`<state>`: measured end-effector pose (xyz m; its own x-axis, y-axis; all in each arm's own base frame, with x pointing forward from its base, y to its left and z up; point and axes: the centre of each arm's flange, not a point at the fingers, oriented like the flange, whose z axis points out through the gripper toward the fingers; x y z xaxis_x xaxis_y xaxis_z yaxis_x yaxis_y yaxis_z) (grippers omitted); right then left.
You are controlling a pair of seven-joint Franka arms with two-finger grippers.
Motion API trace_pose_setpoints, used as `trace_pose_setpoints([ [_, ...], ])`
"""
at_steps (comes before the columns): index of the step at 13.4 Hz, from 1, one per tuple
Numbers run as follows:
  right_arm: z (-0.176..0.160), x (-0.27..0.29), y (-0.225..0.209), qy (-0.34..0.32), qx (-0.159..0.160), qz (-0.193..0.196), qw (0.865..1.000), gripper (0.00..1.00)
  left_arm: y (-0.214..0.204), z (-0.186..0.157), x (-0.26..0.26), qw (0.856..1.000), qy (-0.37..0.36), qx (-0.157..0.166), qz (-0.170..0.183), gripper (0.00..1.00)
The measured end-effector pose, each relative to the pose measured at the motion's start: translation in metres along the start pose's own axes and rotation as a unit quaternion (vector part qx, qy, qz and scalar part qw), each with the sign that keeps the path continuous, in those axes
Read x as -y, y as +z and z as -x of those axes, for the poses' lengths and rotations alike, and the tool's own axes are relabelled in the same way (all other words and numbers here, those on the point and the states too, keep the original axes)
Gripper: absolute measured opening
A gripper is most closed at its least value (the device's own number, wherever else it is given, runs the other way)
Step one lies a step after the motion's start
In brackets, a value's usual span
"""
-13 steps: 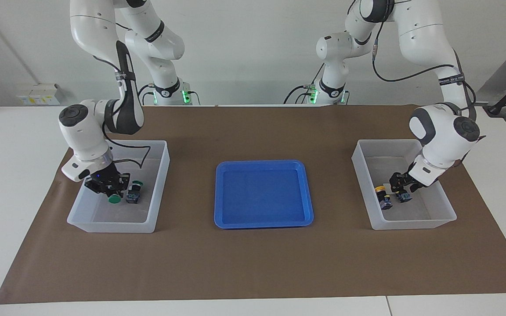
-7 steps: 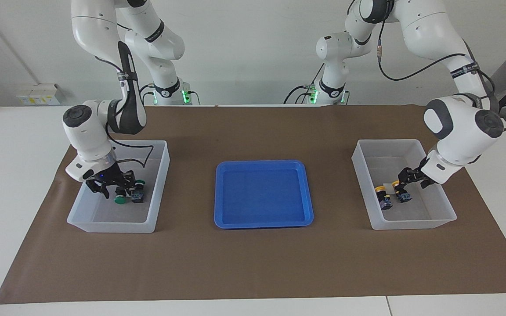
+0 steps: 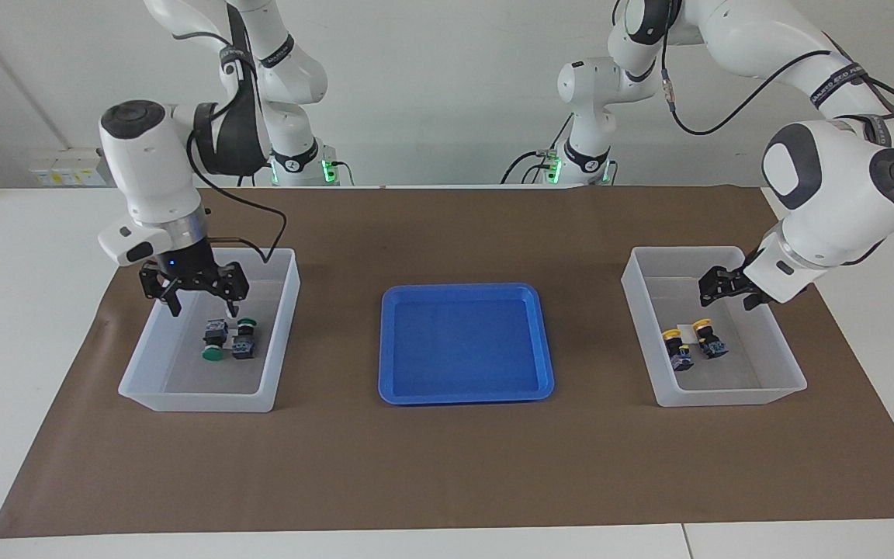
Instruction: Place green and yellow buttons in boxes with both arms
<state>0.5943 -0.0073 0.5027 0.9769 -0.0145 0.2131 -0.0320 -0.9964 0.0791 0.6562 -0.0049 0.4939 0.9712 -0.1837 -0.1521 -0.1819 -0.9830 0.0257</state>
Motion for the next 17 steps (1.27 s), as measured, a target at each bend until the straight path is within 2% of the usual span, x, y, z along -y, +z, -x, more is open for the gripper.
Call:
trace_pose_setpoints([
  [2, 0.0, -0.011, -0.044, 0.01, 0.009, 0.008, 1.0, 1.0, -0.008, 0.003, -0.012, 1.0, 0.004, 0.012, 0.0, 0.8],
  [4, 0.008, -0.019, -0.084, 0.019, 0.02, 0.016, 0.999, 1.0, -0.035, 0.011, -0.012, 1.0, 0.003, 0.016, 0.001, 0.81],
  [8, 0.03, -0.048, -0.152, 0.051, 0.052, 0.025, 0.997, 1.0, -0.097, 0.042, -0.017, 1.0, 0.001, 0.0, -0.002, 0.81],
  [10, 0.035, -0.061, -0.161, 0.071, 0.07, 0.005, 0.995, 1.0, -0.124, 0.065, -0.022, 1.0, 0.003, -0.007, -0.004, 0.83],
  [13, 0.035, -0.072, -0.156, 0.083, 0.076, -0.001, 0.994, 1.0, -0.161, 0.097, -0.032, 1.0, 0.006, -0.029, -0.009, 0.85],
  [15, 0.034, -0.066, -0.154, 0.077, 0.077, -0.003, 0.994, 1.0, -0.168, 0.114, -0.036, 1.0, 0.007, -0.028, -0.01, 0.88],
  [17, 0.033, -0.065, -0.153, 0.074, 0.077, -0.008, 0.994, 1.0, -0.155, 0.121, -0.038, 1.0, 0.007, -0.015, -0.009, 0.89],
])
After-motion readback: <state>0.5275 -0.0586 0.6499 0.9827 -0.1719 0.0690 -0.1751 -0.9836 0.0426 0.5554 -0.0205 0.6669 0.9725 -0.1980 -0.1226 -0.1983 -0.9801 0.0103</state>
